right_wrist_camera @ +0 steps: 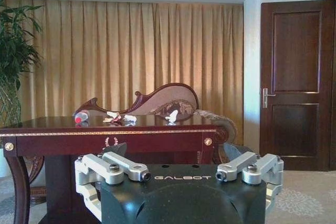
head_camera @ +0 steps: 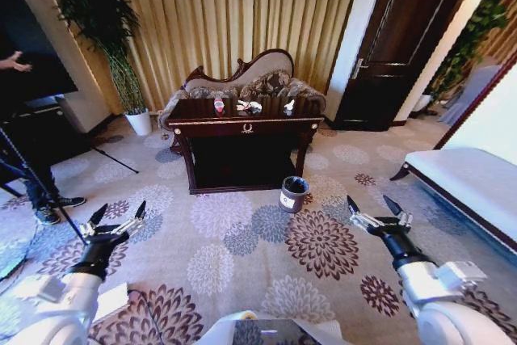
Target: Move to the front of the table and place the trash on the table into the trash bin.
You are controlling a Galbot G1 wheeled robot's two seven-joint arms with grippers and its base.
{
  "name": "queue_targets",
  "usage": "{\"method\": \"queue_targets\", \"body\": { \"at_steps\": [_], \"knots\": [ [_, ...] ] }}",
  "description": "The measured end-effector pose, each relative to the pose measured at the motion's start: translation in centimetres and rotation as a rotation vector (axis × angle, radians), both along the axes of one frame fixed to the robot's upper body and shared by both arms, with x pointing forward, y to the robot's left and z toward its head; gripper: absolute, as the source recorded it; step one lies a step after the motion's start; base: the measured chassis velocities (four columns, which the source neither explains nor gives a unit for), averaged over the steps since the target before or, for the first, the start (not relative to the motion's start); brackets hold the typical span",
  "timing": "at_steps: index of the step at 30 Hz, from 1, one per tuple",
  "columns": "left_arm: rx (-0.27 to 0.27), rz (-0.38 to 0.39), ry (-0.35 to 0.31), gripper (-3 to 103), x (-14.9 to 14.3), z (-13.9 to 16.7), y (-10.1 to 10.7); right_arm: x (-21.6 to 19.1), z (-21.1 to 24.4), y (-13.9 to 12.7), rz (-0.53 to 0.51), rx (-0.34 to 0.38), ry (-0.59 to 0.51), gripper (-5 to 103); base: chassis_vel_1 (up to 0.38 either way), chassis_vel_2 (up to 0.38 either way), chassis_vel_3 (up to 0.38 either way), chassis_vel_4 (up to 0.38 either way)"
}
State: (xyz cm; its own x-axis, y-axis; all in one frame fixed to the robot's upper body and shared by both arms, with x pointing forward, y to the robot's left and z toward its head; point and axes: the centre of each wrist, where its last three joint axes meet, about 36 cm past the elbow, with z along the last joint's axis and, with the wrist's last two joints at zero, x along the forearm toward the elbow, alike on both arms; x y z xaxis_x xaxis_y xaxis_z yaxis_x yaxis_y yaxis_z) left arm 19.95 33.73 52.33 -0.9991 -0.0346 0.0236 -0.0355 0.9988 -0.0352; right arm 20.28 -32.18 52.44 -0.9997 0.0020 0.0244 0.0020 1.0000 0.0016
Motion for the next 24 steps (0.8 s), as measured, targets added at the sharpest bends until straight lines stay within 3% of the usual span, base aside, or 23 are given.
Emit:
{"method": "queue_targets", "body": {
  "at_steps": [15,24],
  "knots": [
    [-0.001,-0.001,-0.006,100,0.05,-0.31,0.16,0.06,0.05,0.05,0.0,0.002,-0.001,100,-0.012,0.013,0.017,-0.017],
    [-0.003,-0.002,-0.003,100,0.0,-0.45,0.19,0.02,-0.02,0.04,0.0,0.003,0.002,100,-0.181,0.18,0.176,-0.162]
  ]
}}
